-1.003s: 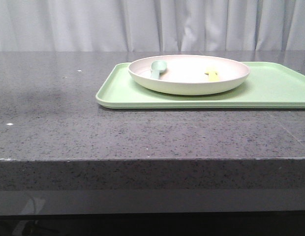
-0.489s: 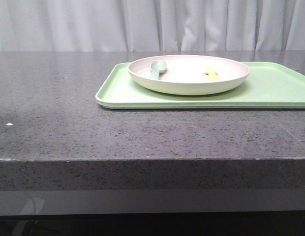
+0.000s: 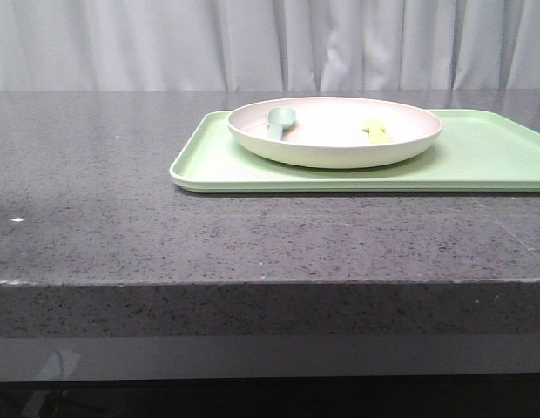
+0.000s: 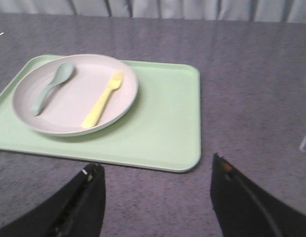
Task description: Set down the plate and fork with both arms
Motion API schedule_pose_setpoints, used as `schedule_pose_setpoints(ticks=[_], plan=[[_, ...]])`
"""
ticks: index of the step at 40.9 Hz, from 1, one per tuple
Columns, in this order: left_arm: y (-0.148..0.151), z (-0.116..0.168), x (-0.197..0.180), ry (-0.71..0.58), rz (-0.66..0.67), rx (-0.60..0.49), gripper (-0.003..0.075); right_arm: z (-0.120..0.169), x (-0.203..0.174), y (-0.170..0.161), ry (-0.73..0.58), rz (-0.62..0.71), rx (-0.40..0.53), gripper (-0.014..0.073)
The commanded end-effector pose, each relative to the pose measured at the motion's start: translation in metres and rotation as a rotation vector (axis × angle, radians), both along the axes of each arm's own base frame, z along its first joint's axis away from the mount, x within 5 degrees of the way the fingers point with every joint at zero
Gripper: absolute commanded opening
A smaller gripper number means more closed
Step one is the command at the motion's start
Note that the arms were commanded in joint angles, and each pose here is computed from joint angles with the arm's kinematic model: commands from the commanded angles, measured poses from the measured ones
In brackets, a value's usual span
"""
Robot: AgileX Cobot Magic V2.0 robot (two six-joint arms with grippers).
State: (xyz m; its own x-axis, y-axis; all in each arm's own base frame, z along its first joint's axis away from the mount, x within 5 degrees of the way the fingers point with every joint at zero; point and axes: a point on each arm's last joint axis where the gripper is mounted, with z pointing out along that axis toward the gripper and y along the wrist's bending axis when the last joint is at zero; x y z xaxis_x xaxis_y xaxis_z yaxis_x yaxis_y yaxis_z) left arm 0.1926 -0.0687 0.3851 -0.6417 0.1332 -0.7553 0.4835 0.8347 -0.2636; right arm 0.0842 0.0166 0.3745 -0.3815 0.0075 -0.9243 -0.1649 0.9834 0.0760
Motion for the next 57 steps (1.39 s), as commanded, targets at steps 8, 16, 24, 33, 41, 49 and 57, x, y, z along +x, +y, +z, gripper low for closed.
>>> schedule_pose_setpoints(ticks=[8, 16, 24, 33, 41, 49, 57], plan=[[0.000, 0.016, -0.002, -0.077, 0.025, -0.059, 0.0293, 0.024, 0.044, 0.036, 0.062, 0.293, -0.038, 0.0414], [0.000, 0.016, -0.002, -0.077, 0.025, -0.059, 0.0293, 0.027, 0.090, 0.068, 0.220, 0.410, -0.072, 0.0414], [0.000, 0.016, -0.002, -0.077, 0.025, -0.059, 0.0293, 0.024, 0.140, 0.094, 0.351, 0.452, -0.098, 0.0414], [0.000, 0.016, -0.002, -0.077, 0.025, -0.059, 0.0293, 0.019, 0.197, 0.110, 0.478, 0.355, -0.090, 0.0414], [0.000, 0.016, -0.002, -0.077, 0.025, -0.059, 0.0293, 0.008, 0.237, 0.115, 0.586, 0.208, -0.097, 0.0414], [0.000, 0.016, -0.002, -0.077, 0.025, -0.059, 0.0293, -0.006, 0.268, 0.120, 0.701, 0.121, -0.054, 0.0414], [0.000, 0.016, -0.002, -0.077, 0.025, -0.059, 0.0293, -0.022, 0.297, 0.118, 0.783, 0.045, -0.020, 0.0414]])
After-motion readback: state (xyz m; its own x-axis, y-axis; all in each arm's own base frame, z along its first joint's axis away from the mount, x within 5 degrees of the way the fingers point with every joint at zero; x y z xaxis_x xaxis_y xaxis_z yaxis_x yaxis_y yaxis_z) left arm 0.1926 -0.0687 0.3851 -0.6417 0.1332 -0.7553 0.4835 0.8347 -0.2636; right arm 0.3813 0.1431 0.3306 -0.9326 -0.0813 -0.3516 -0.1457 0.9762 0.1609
